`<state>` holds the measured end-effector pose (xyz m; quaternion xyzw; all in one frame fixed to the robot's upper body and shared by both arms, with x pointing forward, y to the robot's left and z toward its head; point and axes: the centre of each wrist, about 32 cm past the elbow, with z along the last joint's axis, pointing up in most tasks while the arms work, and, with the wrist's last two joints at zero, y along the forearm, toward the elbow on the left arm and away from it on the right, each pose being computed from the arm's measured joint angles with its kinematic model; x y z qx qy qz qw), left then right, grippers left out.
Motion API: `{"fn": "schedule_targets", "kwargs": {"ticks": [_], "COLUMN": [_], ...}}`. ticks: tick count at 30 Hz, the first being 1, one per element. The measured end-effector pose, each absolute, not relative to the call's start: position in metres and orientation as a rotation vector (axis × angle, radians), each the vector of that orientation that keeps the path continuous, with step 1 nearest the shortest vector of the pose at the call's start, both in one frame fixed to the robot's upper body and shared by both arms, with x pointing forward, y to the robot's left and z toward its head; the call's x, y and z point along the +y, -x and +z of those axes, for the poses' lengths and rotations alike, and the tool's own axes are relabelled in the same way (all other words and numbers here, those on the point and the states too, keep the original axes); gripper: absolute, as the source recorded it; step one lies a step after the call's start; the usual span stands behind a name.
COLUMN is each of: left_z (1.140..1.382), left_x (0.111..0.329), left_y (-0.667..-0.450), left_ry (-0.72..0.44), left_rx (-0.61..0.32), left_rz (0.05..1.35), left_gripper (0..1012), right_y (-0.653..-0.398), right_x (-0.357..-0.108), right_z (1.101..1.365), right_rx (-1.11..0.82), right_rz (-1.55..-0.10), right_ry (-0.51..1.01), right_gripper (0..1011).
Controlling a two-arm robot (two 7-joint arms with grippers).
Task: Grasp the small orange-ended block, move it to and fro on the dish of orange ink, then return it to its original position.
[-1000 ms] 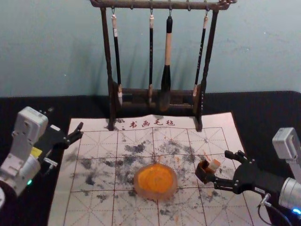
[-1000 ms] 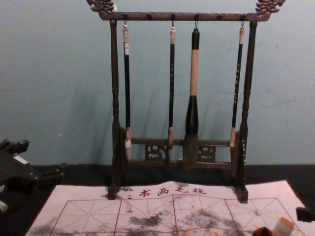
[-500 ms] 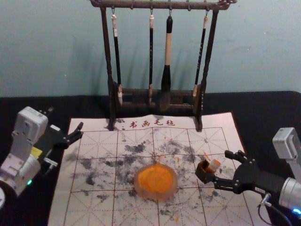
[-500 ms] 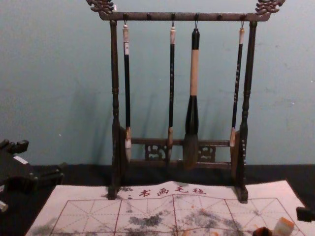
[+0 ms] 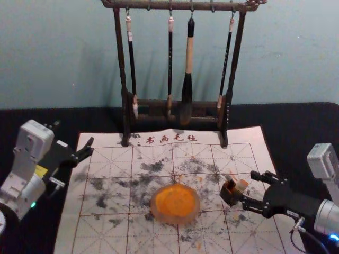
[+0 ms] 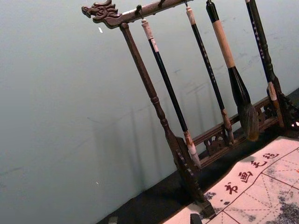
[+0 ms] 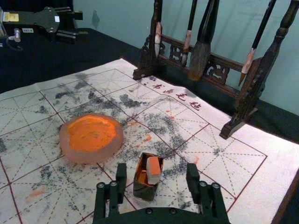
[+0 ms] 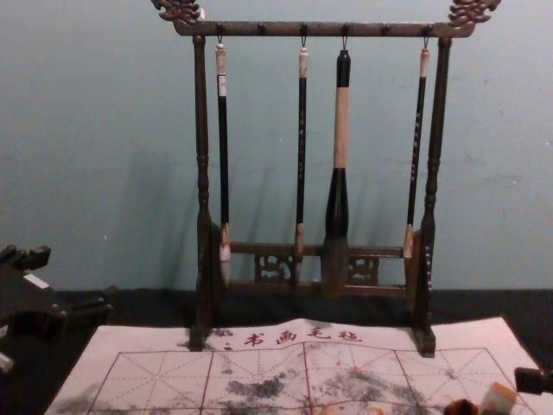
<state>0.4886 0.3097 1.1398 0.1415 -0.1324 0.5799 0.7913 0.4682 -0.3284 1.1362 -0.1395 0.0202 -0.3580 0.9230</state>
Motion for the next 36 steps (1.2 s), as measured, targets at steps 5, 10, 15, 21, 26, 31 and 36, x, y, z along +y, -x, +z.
{"fn": "schedule_targets", "kwargs": {"ticks": [5,10,15,21,26,31,36], "left_z": [1.1398,1.1398,1.1398,1.1397,1.1397,1.1398,1.1398], "left_x": [0.3097,0.3097,0.3097,0.3097,0.3097,0.3097,0.3097], "left_y": [-0.4886,-0.4886,-0.4886,-0.4886,-0.4886,-0.4886,-0.4886], "left_ry": [-0.304,-0.305,-0.305,-0.304,-0.304,-0.304,-0.304], "left_rx": [-0.285,-0.285,-0.285,-0.285,-0.285,-0.285,-0.285], "left_rz": [1.248,1.248,1.248,1.248,1.248,1.248,1.248], "left_gripper": [1002,1001,1001,1001,1001,1001,1001], "right_y": [-0.4682,-0.4682,-0.4682,-0.4682,-0.4682,-0.4682,-0.4682], "right_x": [-0.3284,-0.3284,-0.3284,-0.3285,-0.3284,-0.3284,-0.3285], "right_z": [1.1362,1.1362,1.1362,1.1363,1.1362,1.1362,1.1362], "right_rx": [0.042,0.042,0.042,0.042,0.042,0.042,0.042], "right_rz": [-0.735,-0.735,-0.735,-0.735,-0.735,-0.735,-0.735], "right_ry": [0.286,0.286,0.286,0.286,0.286,0.286,0.286], "right_gripper": [651,508,346,171,91,91,91]}}
